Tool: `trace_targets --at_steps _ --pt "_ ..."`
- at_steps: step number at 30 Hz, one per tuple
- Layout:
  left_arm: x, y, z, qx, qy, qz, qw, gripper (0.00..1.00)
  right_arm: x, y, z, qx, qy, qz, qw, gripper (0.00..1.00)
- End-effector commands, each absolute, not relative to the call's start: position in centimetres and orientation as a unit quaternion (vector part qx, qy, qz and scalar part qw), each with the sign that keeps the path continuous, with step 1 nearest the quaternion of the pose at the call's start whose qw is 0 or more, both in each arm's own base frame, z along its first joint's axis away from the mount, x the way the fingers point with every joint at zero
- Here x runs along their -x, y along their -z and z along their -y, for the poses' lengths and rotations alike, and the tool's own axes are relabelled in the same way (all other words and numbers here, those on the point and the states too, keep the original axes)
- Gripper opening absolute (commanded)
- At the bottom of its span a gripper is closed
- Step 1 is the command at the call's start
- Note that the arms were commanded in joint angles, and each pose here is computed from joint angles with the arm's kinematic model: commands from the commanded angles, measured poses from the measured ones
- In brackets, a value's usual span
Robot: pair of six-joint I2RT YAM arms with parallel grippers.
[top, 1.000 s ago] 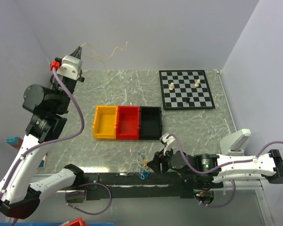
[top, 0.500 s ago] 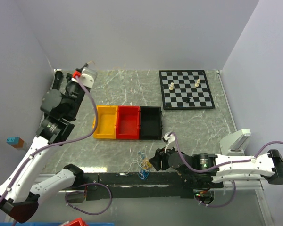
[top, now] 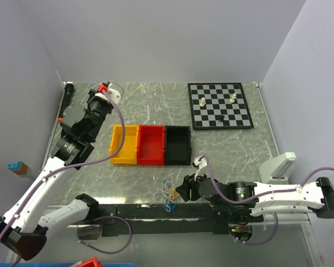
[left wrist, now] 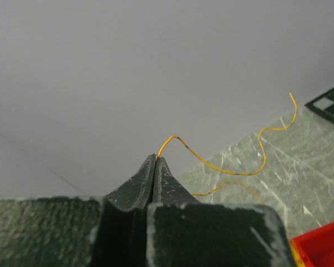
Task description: Untangle the cables
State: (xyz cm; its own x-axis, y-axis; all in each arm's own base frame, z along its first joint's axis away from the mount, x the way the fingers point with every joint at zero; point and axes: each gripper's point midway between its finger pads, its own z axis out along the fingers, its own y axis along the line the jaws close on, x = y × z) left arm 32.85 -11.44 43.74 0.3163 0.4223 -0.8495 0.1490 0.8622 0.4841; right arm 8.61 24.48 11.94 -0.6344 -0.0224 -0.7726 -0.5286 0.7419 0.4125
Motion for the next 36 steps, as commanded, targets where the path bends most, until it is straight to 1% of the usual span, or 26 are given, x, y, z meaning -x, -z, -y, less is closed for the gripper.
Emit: trace_targets --at_steps 1,4,9,14,19,23,28,32,34,36 --pt "-33.8 -36.7 10.3 -0.282 -0.133 -0.649 0.694 0.01 -9.3 -12.2 -24.2 0.138 -0.325 -0.843 0.406 0.57" --pt "-34.3 -32.4 9.2 -0.296 -0.165 -0.699 0.630 0.01 -9.4 -12.1 -23.9 0.136 -0.324 -0.844 0.406 0.57" --pt "-34.6 -30.0 8.5 -0.305 -0.180 -0.723 0.593 0.01 -9.7 -12.0 -23.7 0.131 -0.322 -0.845 0.406 0.57" --pt "-34.6 -27.5 7.3 -0.320 -0.210 -0.749 0.541 0.01 -9.7 -11.6 -23.6 0.126 -0.322 -0.849 0.400 0.57" --pt "-33.3 -24.6 5.9 -0.356 -0.228 -0.773 0.474 0.01 -9.7 -11.3 -23.4 0.128 -0.320 -0.850 0.398 0.57" --pt "-31.4 -21.7 4.7 -0.401 -0.238 -0.788 0.403 0.01 -9.9 -11.2 -23.4 0.128 -0.317 -0.852 0.397 0.57" --pt "-29.8 -20.6 4.8 -0.431 -0.215 -0.781 0.397 0.01 -10.0 -11.0 -23.5 0.125 -0.319 -0.852 0.395 0.57" --pt "-28.9 -19.3 3.4 -0.435 -0.236 -0.798 0.346 0.01 -10.0 -10.6 -23.3 0.123 -0.314 -0.857 0.390 0.57" --pt "-28.7 -19.6 2.8 -0.413 -0.233 -0.811 0.343 0.01 -9.9 -10.5 -23.3 0.123 -0.316 -0.857 0.389 0.57" --pt "-28.3 -20.1 2.9 -0.399 -0.220 -0.814 0.360 0.01 -9.9 -10.4 -23.3 0.125 -0.317 -0.856 0.389 0.57"
